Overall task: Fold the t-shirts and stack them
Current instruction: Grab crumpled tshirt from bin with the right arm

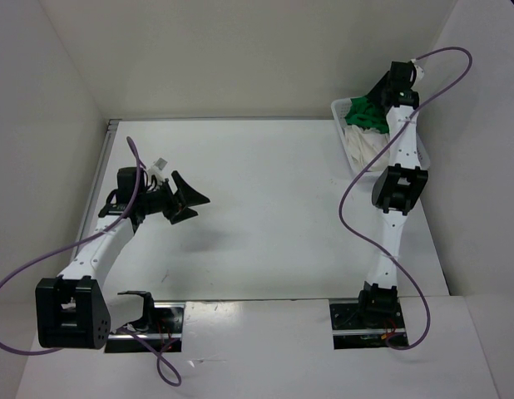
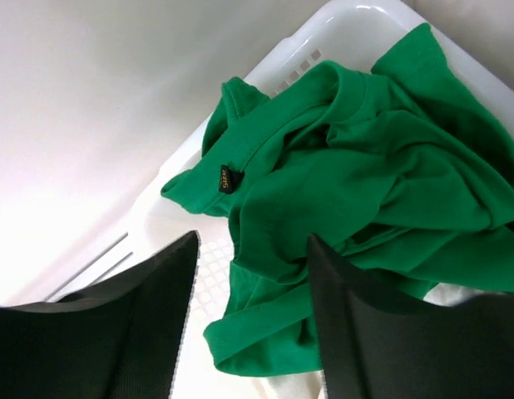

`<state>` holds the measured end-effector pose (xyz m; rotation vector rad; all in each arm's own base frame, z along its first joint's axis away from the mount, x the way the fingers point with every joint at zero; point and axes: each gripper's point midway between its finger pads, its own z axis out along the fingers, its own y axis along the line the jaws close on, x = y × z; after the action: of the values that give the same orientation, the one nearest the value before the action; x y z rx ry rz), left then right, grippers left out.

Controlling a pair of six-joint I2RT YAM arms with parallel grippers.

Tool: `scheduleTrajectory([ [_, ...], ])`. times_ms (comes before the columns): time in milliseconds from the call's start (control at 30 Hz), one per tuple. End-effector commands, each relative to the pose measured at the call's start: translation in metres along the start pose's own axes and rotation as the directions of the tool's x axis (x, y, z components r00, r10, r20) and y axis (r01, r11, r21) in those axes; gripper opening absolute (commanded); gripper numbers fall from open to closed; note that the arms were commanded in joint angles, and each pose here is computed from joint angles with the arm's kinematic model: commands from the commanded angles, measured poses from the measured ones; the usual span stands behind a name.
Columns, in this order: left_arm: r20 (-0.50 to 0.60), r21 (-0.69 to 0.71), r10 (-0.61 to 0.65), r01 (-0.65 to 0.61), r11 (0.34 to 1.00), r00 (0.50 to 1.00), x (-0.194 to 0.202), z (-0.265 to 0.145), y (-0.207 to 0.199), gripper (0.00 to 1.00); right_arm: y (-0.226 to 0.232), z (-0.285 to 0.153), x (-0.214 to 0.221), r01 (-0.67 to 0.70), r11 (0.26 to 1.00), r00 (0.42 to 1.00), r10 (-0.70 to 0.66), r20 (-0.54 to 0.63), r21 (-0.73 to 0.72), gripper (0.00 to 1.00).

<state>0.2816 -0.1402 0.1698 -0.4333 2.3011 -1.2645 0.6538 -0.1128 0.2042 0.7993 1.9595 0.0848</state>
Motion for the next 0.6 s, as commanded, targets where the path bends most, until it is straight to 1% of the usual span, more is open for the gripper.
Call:
scheduleTrajectory([
  [0, 0.038, 0.025, 0.069, -0.07, 0.997, 0.997, -0.011, -0.005, -0.012, 0.87, 0.001, 0.005, -0.007, 0.007, 1.0, 1.0, -0.007, 0.021, -0.026, 0.55],
  [33, 0.038, 0.025, 0.069, -0.07, 0.997, 0.997, -0.011, -0.005, -0.012, 0.87, -0.002, 0.01, -0.001, -0.002, 1.0, 1.0, 0.003, 0.01, -0.021, 0.49],
  [133, 0.033, 0.021, 0.063, -0.064, 0.998, 0.997, -0.011, -0.004, -0.01, 0.87, 0.001, 0.011, -0.001, -0.014, 0.999, 1.0, 0.014, 0.012, -0.032, 0.39],
  [167, 0.039, 0.014, 0.063, -0.063, 0.998, 0.997, -0.012, -0.004, -0.009, 0.87, -0.001, 0.014, 0.003, -0.023, 0.999, 1.0, 0.023, 0.0, -0.025, 0.28],
  [233, 0.039, 0.014, 0.063, -0.063, 0.998, 0.997, -0.012, -0.004, -0.009, 0.87, 0.001, 0.011, 0.0, -0.024, 0.999, 1.0, 0.024, 0.005, -0.029, 0.18],
  [267, 0.039, 0.014, 0.063, -0.063, 0.998, 0.997, -0.012, -0.004, -0.009, 0.87, 0.006, 0.004, -0.01, -0.036, 0.999, 0.999, 0.037, 0.024, -0.041, 0.1],
  [300, 0.05, 0.011, 0.069, -0.07, 0.998, 0.996, -0.015, -0.004, -0.01, 0.87, 0.008, 0.002, -0.014, -0.037, 0.998, 0.999, 0.039, 0.034, -0.047, 0.06],
  [367, 0.05, 0.011, 0.069, -0.07, 0.998, 0.996, -0.015, -0.004, -0.01, 0.88, 0.023, -0.018, -0.039, -0.05, 0.994, 0.994, 0.059, 0.088, -0.094, 0.0],
  [400, 0.056, 0.004, 0.069, -0.069, 0.998, 0.996, -0.016, -0.004, -0.009, 0.88, 0.027, -0.023, -0.043, -0.059, 0.992, 0.994, 0.069, 0.09, -0.111, 0.0],
  [433, 0.069, 0.006, 0.072, -0.073, 0.997, 0.995, -0.021, -0.006, -0.011, 0.89, 0.036, -0.042, -0.059, -0.058, 0.989, 0.991, 0.074, 0.114, -0.139, 0.0],
  [500, 0.069, 0.006, 0.072, -0.073, 0.997, 0.995, -0.021, -0.006, -0.011, 0.89, 0.046, -0.063, -0.074, -0.055, 0.982, 0.987, 0.08, 0.136, -0.179, 0.0],
  [533, 0.071, 0.007, 0.074, -0.075, 0.997, 0.995, -0.024, -0.006, -0.013, 0.89, 0.057, -0.093, -0.095, -0.05, 0.975, 0.981, 0.089, 0.173, -0.217, 0.0],
  [567, 0.08, 0.014, 0.086, -0.087, 0.996, 0.993, -0.028, -0.007, -0.019, 0.89, 0.067, -0.109, -0.102, -0.032, 0.969, 0.979, 0.08, 0.189, -0.244, 0.0],
])
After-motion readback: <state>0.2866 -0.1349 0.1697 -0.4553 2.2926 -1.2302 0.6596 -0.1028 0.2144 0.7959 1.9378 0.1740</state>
